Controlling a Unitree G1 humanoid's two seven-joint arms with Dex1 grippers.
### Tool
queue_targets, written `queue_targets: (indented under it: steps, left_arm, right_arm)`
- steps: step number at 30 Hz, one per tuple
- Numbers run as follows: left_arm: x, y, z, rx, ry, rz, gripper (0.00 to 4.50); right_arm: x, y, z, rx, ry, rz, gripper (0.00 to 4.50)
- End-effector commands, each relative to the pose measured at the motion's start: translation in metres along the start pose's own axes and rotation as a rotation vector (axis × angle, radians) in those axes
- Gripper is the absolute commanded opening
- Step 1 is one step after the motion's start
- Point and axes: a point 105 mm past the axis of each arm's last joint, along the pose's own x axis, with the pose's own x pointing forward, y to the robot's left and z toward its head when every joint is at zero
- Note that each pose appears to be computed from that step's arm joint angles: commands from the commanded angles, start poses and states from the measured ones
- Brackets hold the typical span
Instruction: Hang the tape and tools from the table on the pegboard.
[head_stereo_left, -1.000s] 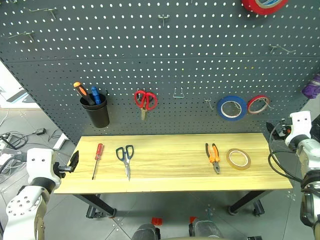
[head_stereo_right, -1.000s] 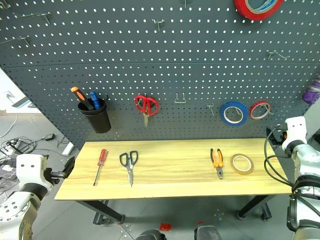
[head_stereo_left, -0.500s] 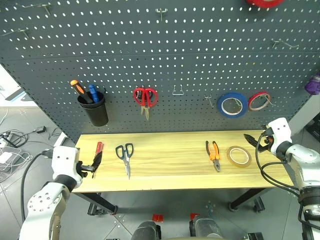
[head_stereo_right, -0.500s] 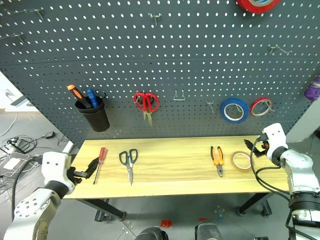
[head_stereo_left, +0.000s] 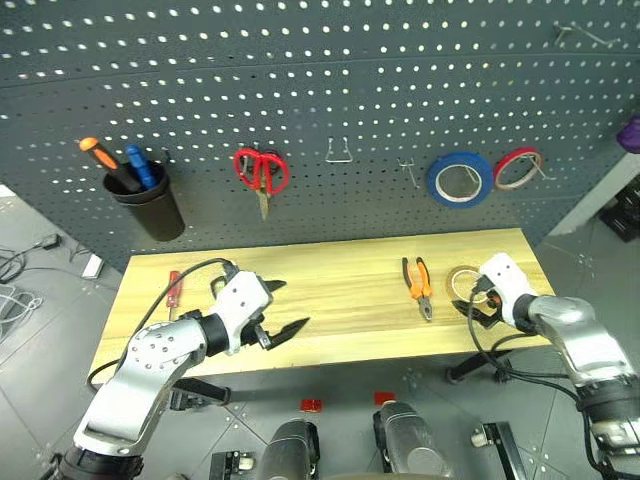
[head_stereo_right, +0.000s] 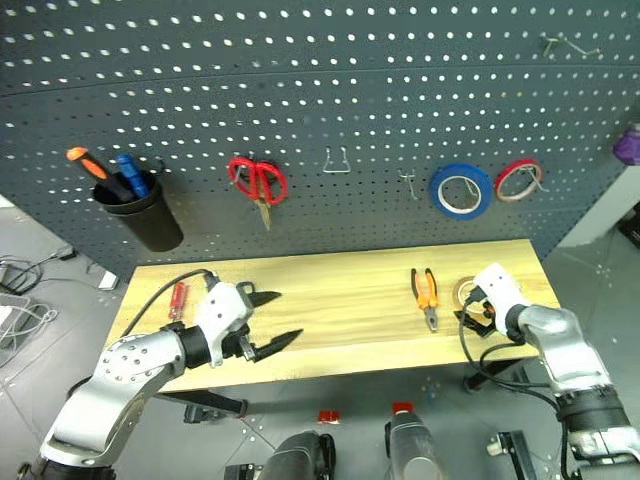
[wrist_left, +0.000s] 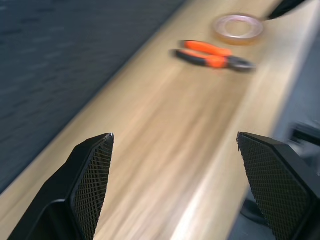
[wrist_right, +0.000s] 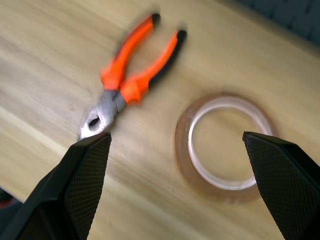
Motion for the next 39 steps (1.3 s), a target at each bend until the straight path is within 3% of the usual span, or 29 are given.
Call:
queue_targets:
  steps: [1,12,16,21,25,28,32,37,39]
  left_arm:
    - [0.010,-0.013,0.002,0.065,0.026,-0.132,4.13]
    - [0.035,-0.021,0.019,0.185,-0.013,-0.246,4.13]
    - [0.040,-0.021,0.026,0.210,-0.047,-0.252,4.11]
    - [0.042,-0.022,0.030,0.246,-0.086,-0.248,4.11]
    - [0.043,-0.021,0.035,0.232,-0.138,-0.216,4.11]
    - [0.042,-0.019,0.037,0.232,-0.162,-0.184,4.11]
    - [0.034,-0.009,0.042,0.188,-0.225,-0.092,4.11]
    - [0.020,-0.001,0.044,0.131,-0.283,-0.020,4.11]
    - [0.012,0.006,0.048,0.120,-0.321,0.037,4.11]
  right_arm:
    - [0.016,-0.008,0.007,0.008,0.035,-0.028,4.50]
    - [0.058,-0.014,0.027,-0.032,0.113,0.026,4.50]
    - [0.062,-0.013,0.027,-0.114,0.183,0.063,3.63]
    - [0.064,-0.004,0.021,-0.115,0.253,0.137,1.84]
    - [0.064,-0.007,0.021,-0.033,0.223,0.114,0.52]
    - [0.058,-0.020,0.032,-0.067,0.138,0.064,0.45]
    - [0.028,-0.035,0.048,-0.187,-0.036,-0.022,0.45]
    - [-0.017,-0.004,0.058,-0.307,-0.213,-0.152,0.45]
    - [-0.035,0.012,0.074,-0.363,-0.324,-0.236,0.45]
